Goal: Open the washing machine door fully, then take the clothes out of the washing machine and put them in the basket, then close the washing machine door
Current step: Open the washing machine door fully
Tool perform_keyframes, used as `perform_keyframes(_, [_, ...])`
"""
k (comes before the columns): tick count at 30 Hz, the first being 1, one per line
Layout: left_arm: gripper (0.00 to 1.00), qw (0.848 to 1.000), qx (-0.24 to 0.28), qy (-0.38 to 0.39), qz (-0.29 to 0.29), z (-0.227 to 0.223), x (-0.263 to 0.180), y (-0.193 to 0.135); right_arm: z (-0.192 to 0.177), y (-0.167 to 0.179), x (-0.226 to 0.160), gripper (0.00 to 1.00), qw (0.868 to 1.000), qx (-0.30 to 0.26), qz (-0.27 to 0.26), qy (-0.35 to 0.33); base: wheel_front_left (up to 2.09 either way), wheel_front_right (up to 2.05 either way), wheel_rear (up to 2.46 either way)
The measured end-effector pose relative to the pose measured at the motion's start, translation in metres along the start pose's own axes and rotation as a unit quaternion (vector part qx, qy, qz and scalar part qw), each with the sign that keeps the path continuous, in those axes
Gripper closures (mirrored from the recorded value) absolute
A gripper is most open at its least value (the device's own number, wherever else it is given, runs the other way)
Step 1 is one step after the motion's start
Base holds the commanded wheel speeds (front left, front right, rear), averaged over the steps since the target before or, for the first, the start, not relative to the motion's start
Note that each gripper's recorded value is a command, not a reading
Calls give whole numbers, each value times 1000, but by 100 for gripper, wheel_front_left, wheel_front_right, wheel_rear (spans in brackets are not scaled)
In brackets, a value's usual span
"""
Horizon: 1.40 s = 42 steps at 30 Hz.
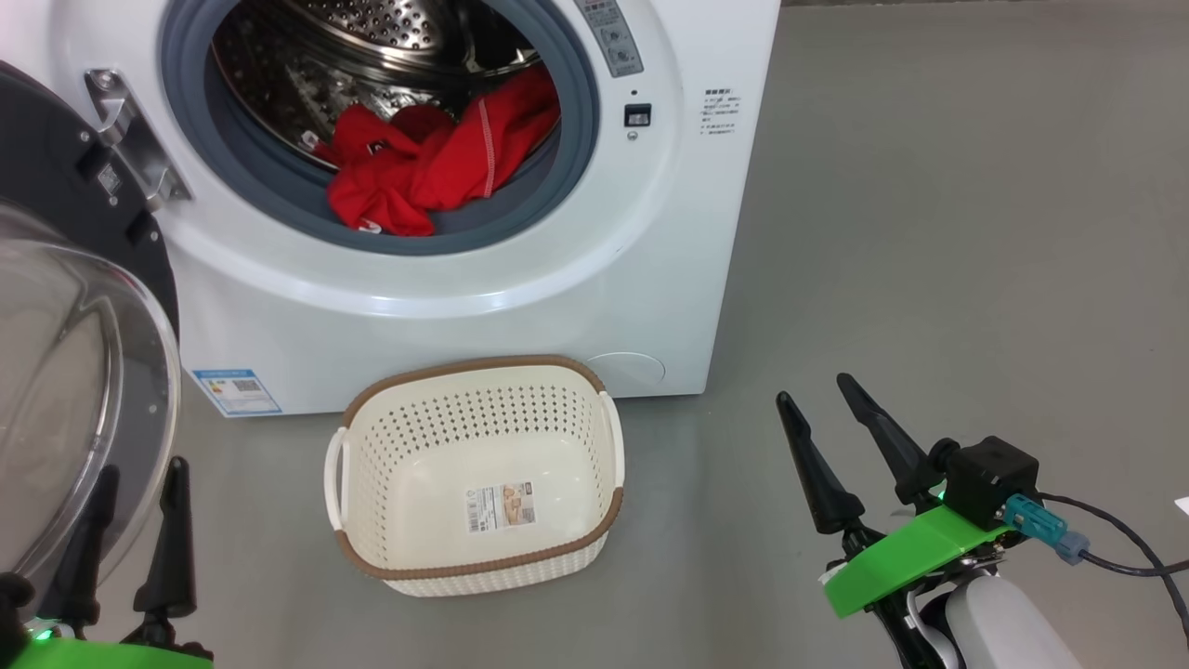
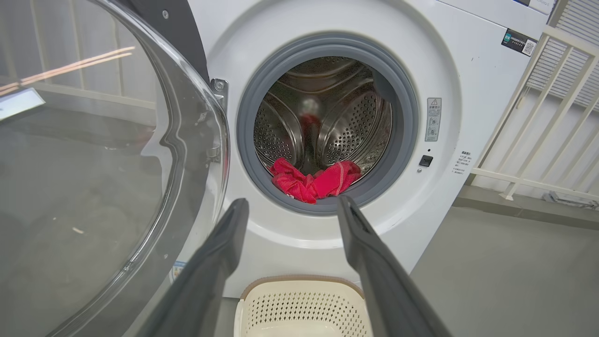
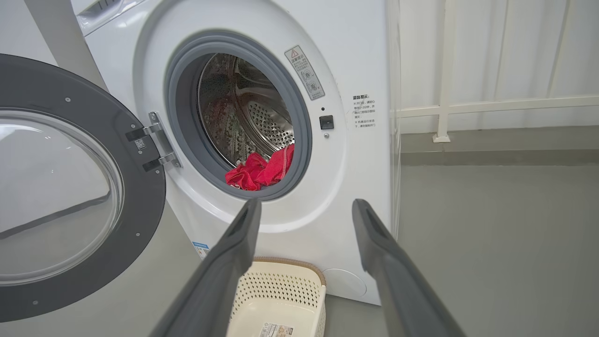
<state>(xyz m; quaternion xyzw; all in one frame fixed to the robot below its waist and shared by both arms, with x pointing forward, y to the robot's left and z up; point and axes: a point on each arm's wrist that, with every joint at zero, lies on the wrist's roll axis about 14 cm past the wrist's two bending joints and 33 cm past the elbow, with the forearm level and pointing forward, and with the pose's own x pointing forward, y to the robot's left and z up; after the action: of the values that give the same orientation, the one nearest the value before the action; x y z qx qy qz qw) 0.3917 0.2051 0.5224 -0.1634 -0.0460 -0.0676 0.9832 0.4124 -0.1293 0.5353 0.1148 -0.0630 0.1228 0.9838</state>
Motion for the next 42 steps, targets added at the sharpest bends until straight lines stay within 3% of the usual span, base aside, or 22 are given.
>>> perform_keyframes(42, [0, 1000, 15, 9, 0, -6, -4, -1, 9, -9, -3, 0, 1000, -7, -12, -12, 0, 0, 0])
